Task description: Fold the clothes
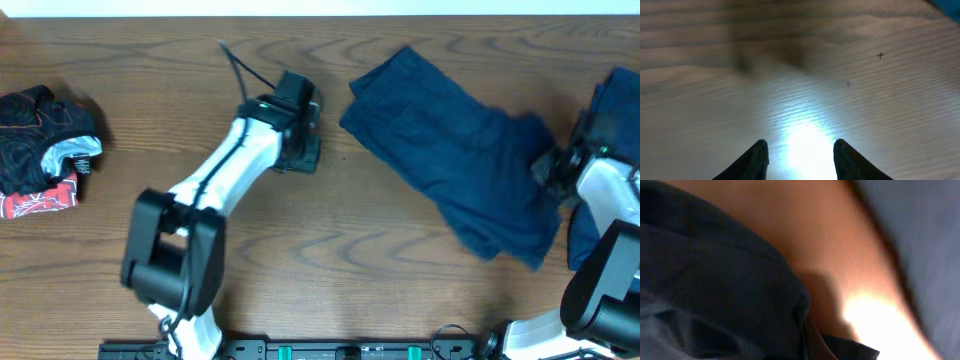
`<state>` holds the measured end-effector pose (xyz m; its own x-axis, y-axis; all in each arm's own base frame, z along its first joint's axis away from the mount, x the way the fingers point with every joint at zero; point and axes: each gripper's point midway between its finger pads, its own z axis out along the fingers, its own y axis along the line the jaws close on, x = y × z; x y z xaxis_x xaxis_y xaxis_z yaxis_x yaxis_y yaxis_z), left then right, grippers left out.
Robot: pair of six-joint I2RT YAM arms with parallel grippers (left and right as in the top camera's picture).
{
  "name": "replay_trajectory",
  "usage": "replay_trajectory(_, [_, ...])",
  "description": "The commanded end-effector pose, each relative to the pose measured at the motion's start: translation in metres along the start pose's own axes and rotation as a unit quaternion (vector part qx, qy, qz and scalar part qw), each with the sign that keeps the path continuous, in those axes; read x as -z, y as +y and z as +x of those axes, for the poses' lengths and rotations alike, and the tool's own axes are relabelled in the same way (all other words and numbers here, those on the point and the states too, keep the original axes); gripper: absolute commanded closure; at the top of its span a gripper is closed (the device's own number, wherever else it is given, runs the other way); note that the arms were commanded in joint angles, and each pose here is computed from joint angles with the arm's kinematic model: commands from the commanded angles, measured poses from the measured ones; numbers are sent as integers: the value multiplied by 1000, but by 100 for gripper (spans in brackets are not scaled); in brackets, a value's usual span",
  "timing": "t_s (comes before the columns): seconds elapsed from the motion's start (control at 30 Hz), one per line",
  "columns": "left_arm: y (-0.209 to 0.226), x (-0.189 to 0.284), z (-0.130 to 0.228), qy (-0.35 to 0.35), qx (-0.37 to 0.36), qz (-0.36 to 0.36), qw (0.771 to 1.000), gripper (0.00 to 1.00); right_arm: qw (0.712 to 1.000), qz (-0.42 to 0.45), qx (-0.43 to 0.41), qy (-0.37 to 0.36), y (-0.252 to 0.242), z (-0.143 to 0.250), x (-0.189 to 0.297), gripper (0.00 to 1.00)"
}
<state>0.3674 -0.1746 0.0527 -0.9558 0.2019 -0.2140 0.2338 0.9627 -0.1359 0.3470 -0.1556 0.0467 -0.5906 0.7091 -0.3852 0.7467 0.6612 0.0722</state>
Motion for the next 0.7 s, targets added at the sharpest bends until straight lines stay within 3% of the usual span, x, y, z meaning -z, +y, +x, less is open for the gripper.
replay_trajectory(0.0, [-18,-9,-4,0,3,21,1000,55,993,10,78,-83,5,-58,22,99])
replay_trajectory(0.13, [-38,-12,-11,-19,-1,38,999,55,985,7,97,-140,15,-96,42,99])
replay_trajectory(0.17, [-42,-12,-14,-26,-2,42,999,55,983,4,105,-149,18,-101,45,93])
replay_trajectory(0.23, [-48,-12,-18,-36,-2,46,998,55,982,-1,106,-159,21,-107,48,63])
replay_trajectory(0.27, [-51,-12,-19,-39,1,48,998,54,981,-5,108,-159,23,-107,48,1])
replay_trajectory(0.43, [-58,-11,-29,-59,5,58,997,54,986,-18,106,-125,25,-92,44,1])
replay_trajectory(0.67, [-76,-14,-63,-121,-5,105,987,50,980,-146,128,-48,83,-55,66,1])
